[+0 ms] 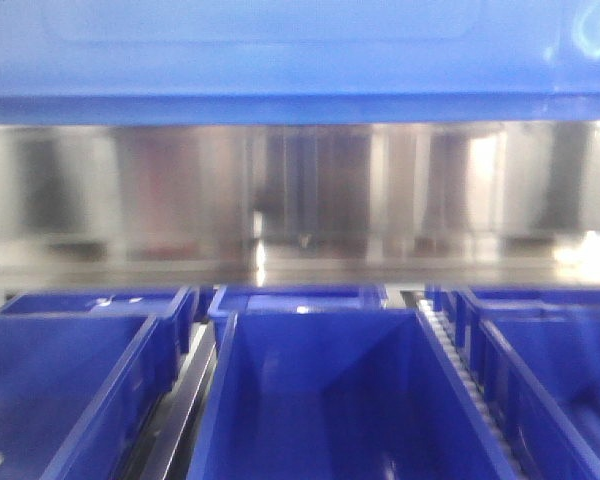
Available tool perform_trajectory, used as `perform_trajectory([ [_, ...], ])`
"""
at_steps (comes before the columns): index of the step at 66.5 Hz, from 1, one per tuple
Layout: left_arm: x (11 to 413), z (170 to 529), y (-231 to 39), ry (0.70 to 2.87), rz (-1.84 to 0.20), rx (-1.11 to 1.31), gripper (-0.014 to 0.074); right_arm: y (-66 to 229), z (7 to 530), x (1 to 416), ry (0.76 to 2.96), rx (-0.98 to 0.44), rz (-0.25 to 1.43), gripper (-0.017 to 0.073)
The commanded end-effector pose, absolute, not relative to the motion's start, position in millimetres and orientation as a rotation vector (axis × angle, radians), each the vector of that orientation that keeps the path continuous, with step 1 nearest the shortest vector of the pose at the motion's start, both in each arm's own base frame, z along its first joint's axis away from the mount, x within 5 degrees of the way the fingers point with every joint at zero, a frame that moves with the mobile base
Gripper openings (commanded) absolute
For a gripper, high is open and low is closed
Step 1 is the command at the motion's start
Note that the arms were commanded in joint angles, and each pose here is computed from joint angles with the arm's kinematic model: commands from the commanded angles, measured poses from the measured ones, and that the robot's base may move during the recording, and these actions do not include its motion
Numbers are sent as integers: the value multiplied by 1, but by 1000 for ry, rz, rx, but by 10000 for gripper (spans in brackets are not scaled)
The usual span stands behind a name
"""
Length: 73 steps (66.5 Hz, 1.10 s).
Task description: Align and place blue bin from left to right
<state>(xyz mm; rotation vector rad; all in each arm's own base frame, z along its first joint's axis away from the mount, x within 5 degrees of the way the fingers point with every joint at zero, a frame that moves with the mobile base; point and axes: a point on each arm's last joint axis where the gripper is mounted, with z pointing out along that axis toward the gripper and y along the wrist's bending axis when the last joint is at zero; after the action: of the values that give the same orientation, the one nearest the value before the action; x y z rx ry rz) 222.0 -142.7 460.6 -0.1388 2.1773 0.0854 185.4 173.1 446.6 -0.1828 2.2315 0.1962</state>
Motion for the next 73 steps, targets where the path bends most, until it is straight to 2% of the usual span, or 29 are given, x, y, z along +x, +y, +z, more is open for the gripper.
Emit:
perform_trajectory([
  [1,221,471,-150,2095,-19,-105,-111,179,461,182,2125,-214,321,-78],
  [73,221,471,-150,2095,-19,-105,-111,179,461,182,2125,-214,321,-78],
])
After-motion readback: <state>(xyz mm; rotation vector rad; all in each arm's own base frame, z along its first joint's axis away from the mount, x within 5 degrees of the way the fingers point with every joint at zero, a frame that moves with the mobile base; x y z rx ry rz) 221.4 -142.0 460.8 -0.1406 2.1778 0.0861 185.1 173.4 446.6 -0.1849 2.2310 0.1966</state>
